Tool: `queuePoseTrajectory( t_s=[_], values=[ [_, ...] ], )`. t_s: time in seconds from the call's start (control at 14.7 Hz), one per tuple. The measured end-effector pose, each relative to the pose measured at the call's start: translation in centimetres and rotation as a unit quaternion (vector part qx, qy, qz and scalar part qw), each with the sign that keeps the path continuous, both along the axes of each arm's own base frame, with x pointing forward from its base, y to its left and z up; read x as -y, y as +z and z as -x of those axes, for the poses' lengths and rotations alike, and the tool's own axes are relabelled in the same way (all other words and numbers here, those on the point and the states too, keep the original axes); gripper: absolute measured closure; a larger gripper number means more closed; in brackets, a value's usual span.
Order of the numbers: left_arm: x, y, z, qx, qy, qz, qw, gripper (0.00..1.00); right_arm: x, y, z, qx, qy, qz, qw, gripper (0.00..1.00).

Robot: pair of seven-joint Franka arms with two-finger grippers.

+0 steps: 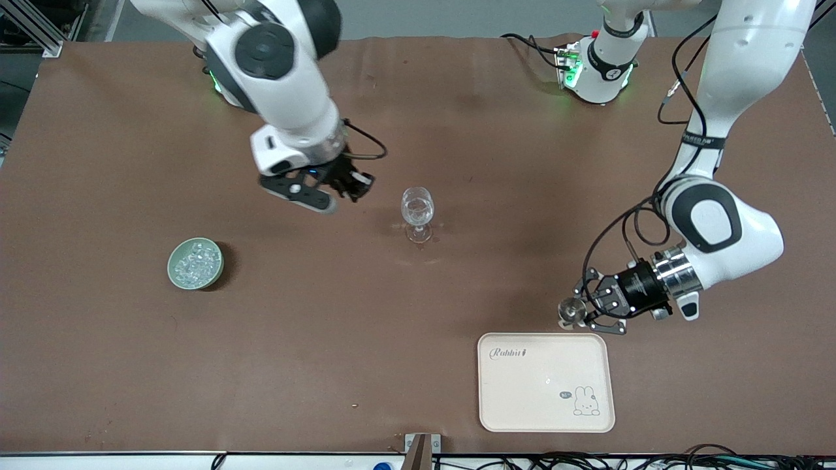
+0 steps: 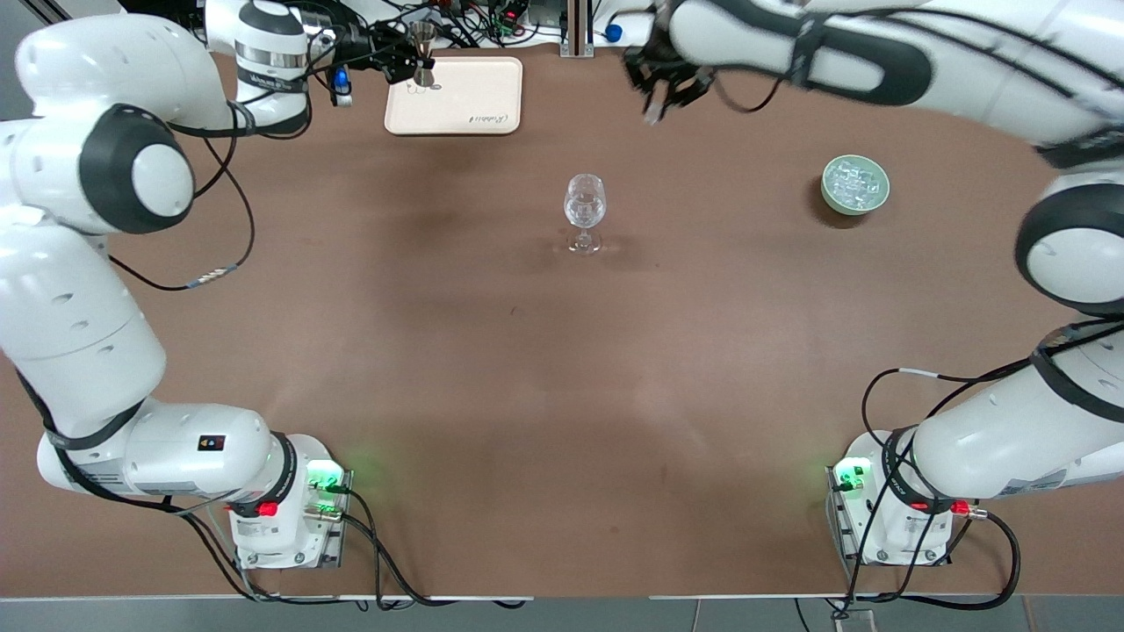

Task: Pour wine and add ice with both arms
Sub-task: 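Move the left gripper to the tray while the right gripper moves ice over glass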

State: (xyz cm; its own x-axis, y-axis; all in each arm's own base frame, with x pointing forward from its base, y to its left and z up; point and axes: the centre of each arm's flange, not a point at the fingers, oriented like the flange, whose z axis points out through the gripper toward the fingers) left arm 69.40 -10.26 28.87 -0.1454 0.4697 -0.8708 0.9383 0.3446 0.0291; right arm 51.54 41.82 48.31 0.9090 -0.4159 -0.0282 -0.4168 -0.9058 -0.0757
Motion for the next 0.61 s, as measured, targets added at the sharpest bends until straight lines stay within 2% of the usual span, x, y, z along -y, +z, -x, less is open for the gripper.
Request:
queuePoseTrajectory(
  t_s=[0.2,0.41,0.61],
  values=[
    [-2.5,-4.3,-2.2,-0.003,0.036,0.014,0.999,0.78,-4.8,-5.0,1.7,0.001,-0.010,0.009,1.000,0.78],
    [-5.5,-7.6,-3.7,0.030,0.069,0.024,0.997,0.78,-6.9,-8.0,2.4,-0.008,-0.010,0.014,1.000,0.78],
    [-6.1,-12.0,-4.0,0.053,0.101,0.051,0.992,0.78,-7.3,-8.2,2.5,-0.008,-0.008,0.009,1.000,0.78]
  ],
)
